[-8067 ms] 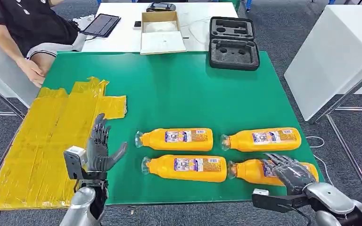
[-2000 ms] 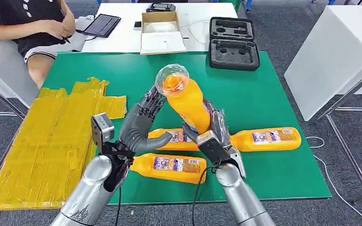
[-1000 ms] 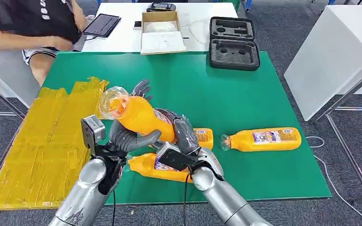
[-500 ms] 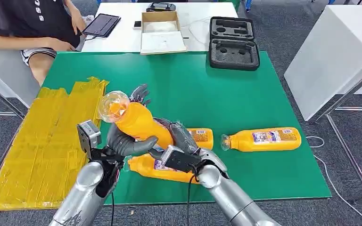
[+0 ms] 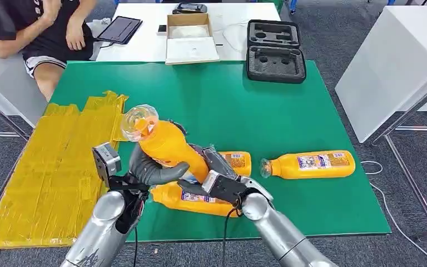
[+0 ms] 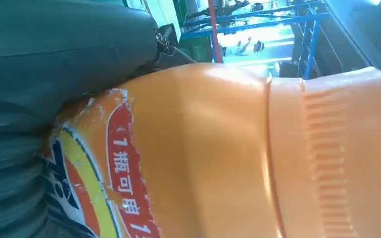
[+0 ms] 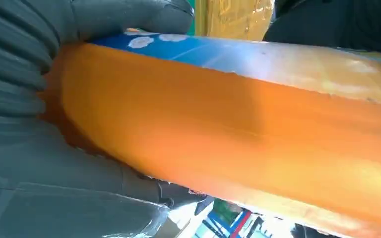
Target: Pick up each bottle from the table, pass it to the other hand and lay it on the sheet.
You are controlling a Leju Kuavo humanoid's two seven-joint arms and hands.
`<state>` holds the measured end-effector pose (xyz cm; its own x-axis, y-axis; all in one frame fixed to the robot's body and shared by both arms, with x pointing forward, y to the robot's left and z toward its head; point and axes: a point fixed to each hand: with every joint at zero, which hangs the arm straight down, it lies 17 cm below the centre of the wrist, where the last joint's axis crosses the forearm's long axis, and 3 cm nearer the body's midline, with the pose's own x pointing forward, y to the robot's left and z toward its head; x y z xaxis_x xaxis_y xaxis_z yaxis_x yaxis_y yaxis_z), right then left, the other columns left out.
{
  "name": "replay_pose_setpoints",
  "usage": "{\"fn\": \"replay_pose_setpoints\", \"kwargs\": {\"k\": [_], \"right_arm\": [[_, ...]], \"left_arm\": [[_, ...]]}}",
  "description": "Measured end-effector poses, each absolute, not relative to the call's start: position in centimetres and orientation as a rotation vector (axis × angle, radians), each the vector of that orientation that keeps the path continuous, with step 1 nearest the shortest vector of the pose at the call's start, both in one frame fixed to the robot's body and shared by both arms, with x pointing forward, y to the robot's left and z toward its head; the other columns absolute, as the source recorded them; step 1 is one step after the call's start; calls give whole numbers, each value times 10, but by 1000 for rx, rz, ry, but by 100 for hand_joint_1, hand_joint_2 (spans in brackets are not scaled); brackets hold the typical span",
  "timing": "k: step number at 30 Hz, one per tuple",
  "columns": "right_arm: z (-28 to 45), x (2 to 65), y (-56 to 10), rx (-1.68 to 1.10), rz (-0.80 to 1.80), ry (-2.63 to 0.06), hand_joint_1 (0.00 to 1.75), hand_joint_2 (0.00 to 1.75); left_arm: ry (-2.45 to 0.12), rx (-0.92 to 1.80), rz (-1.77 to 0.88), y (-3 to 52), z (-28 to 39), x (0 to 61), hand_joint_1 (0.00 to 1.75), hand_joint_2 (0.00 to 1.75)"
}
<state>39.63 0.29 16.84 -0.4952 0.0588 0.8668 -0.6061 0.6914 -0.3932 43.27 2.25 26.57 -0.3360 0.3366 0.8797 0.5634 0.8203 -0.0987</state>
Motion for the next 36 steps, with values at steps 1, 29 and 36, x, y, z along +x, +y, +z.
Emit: {"fn": "replay_pose_setpoints", "kwargs": {"k": [1, 29, 36], "right_arm": [[169, 396, 3, 426, 860, -1934, 175, 175], [222, 395, -89, 21, 588, -2191, 0, 175], [241, 395, -152, -184, 480, -2222, 0, 175]], "left_arm": [[-1953, -672, -270, 23, 266, 433, 175, 175], [-2245, 640, -375, 162, 294, 473, 175, 175], [-2128, 1035, -686, 187, 286, 491, 175, 175]]}}
